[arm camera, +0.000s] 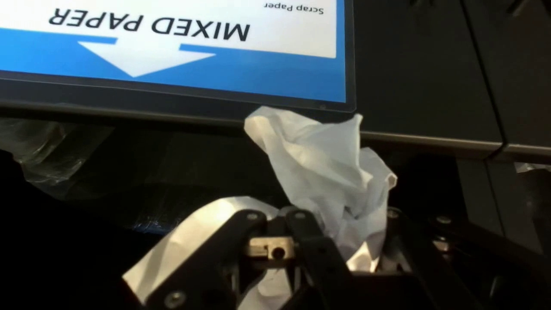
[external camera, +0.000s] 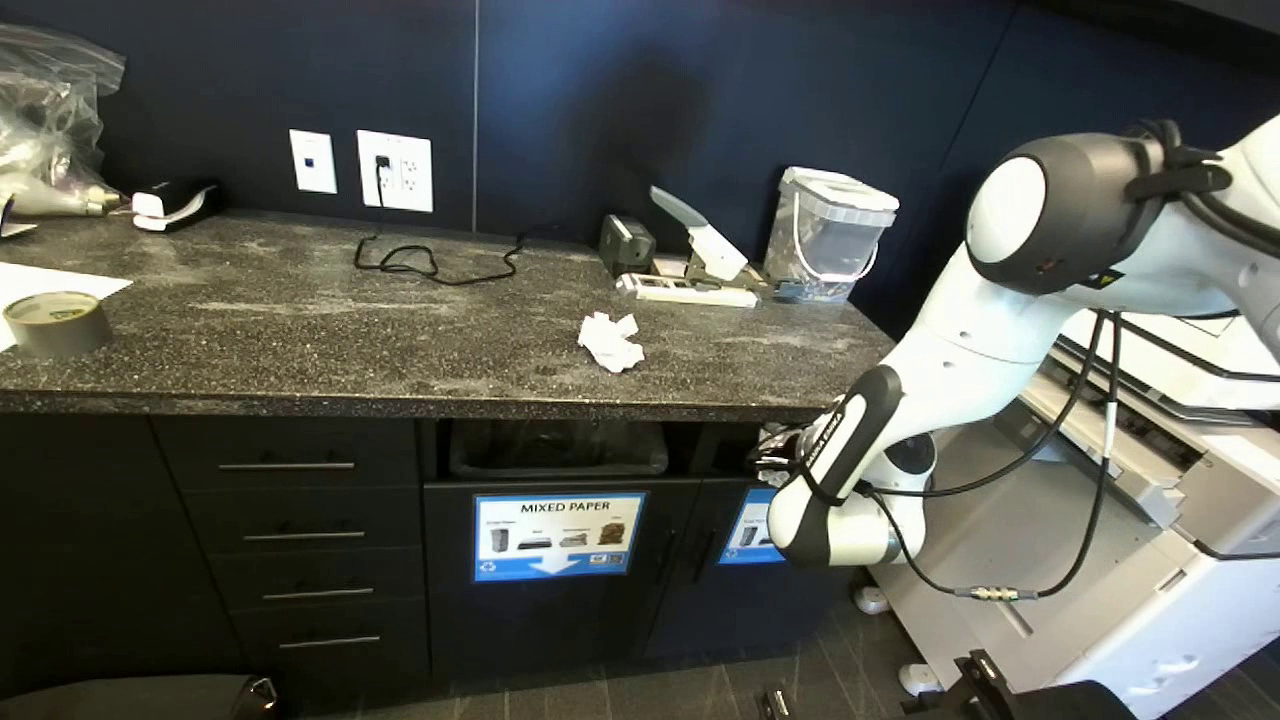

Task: Pick up the papers on the counter and throw them in the bin

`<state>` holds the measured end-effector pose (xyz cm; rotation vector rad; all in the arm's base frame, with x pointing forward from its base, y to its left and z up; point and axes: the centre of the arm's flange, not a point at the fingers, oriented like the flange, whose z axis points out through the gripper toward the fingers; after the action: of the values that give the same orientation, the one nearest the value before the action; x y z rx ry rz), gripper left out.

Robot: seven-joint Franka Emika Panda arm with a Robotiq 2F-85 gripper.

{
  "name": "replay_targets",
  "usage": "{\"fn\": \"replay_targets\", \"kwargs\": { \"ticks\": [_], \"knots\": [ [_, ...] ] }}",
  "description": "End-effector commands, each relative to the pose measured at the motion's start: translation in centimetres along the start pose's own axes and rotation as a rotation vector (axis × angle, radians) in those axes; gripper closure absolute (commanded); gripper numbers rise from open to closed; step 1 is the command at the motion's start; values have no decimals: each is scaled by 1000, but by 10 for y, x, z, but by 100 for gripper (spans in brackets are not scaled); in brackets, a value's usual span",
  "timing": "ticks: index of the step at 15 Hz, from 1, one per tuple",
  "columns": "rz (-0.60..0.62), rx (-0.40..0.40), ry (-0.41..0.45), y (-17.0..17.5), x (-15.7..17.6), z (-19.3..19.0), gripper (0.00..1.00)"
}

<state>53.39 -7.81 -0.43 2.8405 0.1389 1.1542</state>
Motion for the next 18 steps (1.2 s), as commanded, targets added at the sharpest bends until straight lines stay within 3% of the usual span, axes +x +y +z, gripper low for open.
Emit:
{"fn": "replay_targets", "kwargs": {
  "ticks": [1,13,14,16,18],
  "knots": [
    [18,-6,87,1,3,30,86],
    [21,-1,148,-13,13,76,85],
    [27,6,147,-11,13,77,63],
    [16,3,157,-15,13,79,55],
    [13,2,159,-16,15,80,39]
  ]
}}
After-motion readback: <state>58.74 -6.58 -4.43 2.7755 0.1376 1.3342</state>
